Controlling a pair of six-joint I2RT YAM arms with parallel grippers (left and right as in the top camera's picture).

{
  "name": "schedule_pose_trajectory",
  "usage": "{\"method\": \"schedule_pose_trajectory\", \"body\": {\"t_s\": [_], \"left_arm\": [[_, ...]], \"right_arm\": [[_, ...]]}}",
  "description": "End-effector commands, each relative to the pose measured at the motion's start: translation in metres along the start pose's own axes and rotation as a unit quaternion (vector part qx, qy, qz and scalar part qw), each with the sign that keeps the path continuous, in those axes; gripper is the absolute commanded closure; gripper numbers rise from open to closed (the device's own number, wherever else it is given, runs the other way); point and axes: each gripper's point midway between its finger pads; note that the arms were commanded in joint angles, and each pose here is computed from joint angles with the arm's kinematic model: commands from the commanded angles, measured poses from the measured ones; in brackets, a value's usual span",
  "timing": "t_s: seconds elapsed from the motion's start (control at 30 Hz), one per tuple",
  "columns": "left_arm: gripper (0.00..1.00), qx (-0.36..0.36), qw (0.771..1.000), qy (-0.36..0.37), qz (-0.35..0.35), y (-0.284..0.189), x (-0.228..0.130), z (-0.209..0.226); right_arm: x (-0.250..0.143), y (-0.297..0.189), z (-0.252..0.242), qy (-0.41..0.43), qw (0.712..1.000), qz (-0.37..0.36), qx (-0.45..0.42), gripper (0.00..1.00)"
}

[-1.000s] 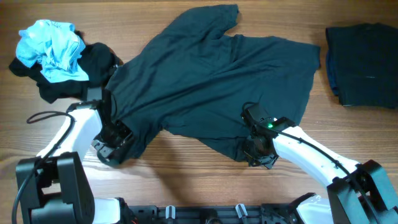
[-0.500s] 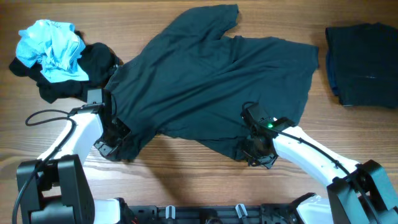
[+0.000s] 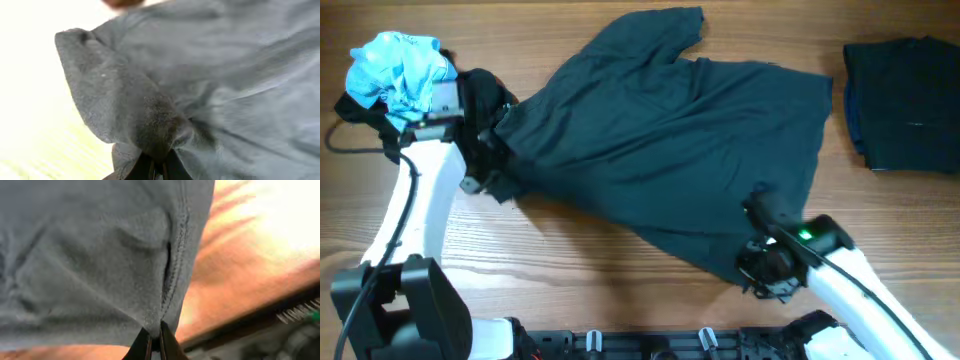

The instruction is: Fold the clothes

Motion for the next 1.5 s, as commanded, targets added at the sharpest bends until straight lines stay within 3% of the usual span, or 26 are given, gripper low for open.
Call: {"method": "schedule_pose_trajectory", "body": {"t_s": [0.0,0.2,0.47,0.63,1.17,1.47], "left_arm": [[0.96,0.002,0.999,0.029,-0.028,-0.014,0.020,-0.002],[0.96,0.012,0.998,0.050,-0.030,-0.029,0.023,-0.005],[0.96,-0.028,0.978,0.112,-0.174,-0.052,0.070,-0.080],[0.96,-0.019,0.965,0.117,-0.233,-0.050,0.093,-0.100],[0.96,-0.043,0.954,0.118,-0.271,-0.015,0.121,-0.133],[0.89,-0.050,0.954,0.150,-0.254,0.017,0.105,-0.164]], "right_arm": [[0.003,-0.034,-0.001,0.013,0.999,-0.006,0.035,0.96],[0.001,-0.056,-0.020,0.031,0.999,-0.004,0.021,0.96],[0.029,-0.046,0.003,0.042,0.998,-0.052,0.021,0.96],[0.047,-0.031,0.017,0.043,0.996,-0.077,-0.004,0.96],[0.101,-0.019,0.038,0.070,0.990,-0.124,0.014,0.96],[0.109,0.000,0.041,0.069,0.990,-0.124,-0.015,0.96]]}}
Point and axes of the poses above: each gripper's point midway between its finger pads, its own y axis out along the fingers, its own z axis along the line the jaws close on, x = y × z, and after that the axes turned 14 degrees about y, right-handed
